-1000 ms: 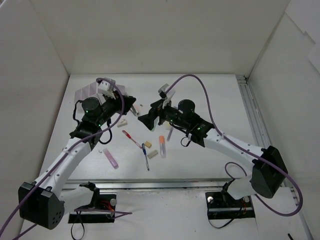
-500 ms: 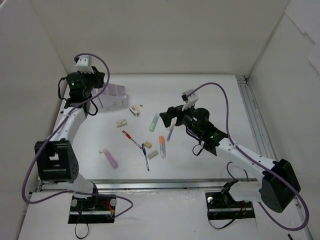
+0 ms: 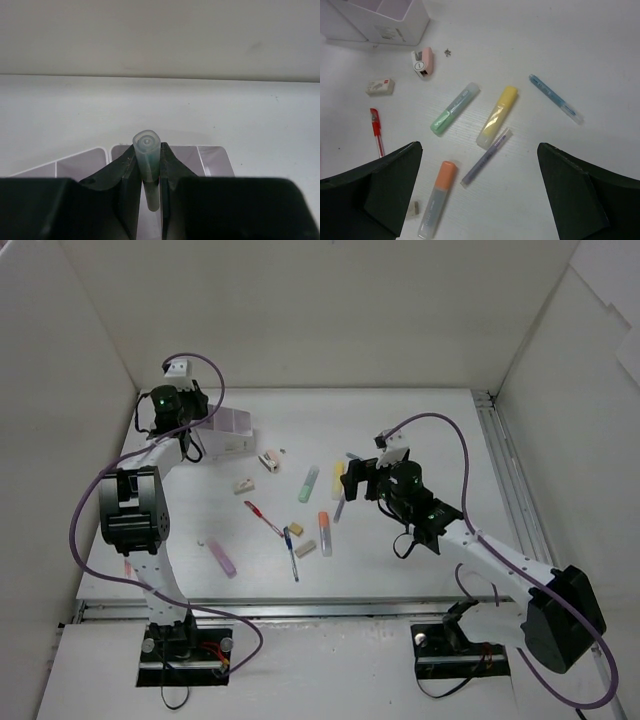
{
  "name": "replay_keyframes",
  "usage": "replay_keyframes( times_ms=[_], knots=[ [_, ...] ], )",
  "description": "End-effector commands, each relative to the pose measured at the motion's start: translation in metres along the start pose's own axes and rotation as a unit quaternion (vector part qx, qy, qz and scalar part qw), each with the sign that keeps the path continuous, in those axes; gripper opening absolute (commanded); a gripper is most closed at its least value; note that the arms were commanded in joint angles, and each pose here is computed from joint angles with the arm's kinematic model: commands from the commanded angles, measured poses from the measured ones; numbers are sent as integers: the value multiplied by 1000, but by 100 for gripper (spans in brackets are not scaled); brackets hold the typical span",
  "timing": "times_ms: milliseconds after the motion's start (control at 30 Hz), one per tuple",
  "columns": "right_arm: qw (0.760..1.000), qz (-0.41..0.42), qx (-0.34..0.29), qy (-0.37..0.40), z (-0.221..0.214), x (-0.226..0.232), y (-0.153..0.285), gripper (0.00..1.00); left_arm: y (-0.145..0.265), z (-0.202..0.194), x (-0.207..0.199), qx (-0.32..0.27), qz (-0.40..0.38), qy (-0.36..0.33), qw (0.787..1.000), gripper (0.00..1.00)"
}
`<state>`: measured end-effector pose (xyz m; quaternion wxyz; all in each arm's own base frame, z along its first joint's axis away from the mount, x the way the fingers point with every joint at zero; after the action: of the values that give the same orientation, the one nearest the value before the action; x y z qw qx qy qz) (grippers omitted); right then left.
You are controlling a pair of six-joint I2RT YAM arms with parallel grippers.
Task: Sort the stationery into containers
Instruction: Place the pen in the storage box, then pick up the pen from the center of the board.
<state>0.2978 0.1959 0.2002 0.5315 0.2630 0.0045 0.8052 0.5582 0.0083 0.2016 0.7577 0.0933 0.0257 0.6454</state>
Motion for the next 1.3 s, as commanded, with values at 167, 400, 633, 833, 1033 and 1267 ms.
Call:
replay_keyframes(
  times_ms=[167, 400, 633, 833, 1033, 1267],
  knots=[
    [998, -65, -27, 0, 11, -22, -4, 98, 17, 68, 13, -97, 47, -36, 994, 53],
    [981, -103, 77, 145, 21, -51, -26, 98, 52, 93, -6, -113, 12, -39, 993, 100],
    [957, -96, 188, 201, 21, -103, -57, 98, 93, 115, -22, -76, -8, -42, 996, 99],
    [943, -62, 274, 177, 11, -143, -94, 92, 143, 114, -52, -67, -74, -47, 994, 99],
    [933, -24, 327, 146, 0, -155, -121, 86, 174, 86, -73, -40, -106, -61, 992, 99],
    [907, -53, 367, 200, -16, -160, -130, 83, 187, 64, -81, -20, -108, -70, 991, 100]
  ],
)
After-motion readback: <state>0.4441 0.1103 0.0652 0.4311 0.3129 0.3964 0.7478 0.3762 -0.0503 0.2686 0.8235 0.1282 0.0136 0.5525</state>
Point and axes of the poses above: each gripper's point midway between its finger pads, its own y axis back along the fingers, its own x axis along the line the jaws close on, z = x × y, the point moved 4 cm from there along y, back along the fingers, and after that the axes turned 14 degrees about -y, right-handed, at the moved point
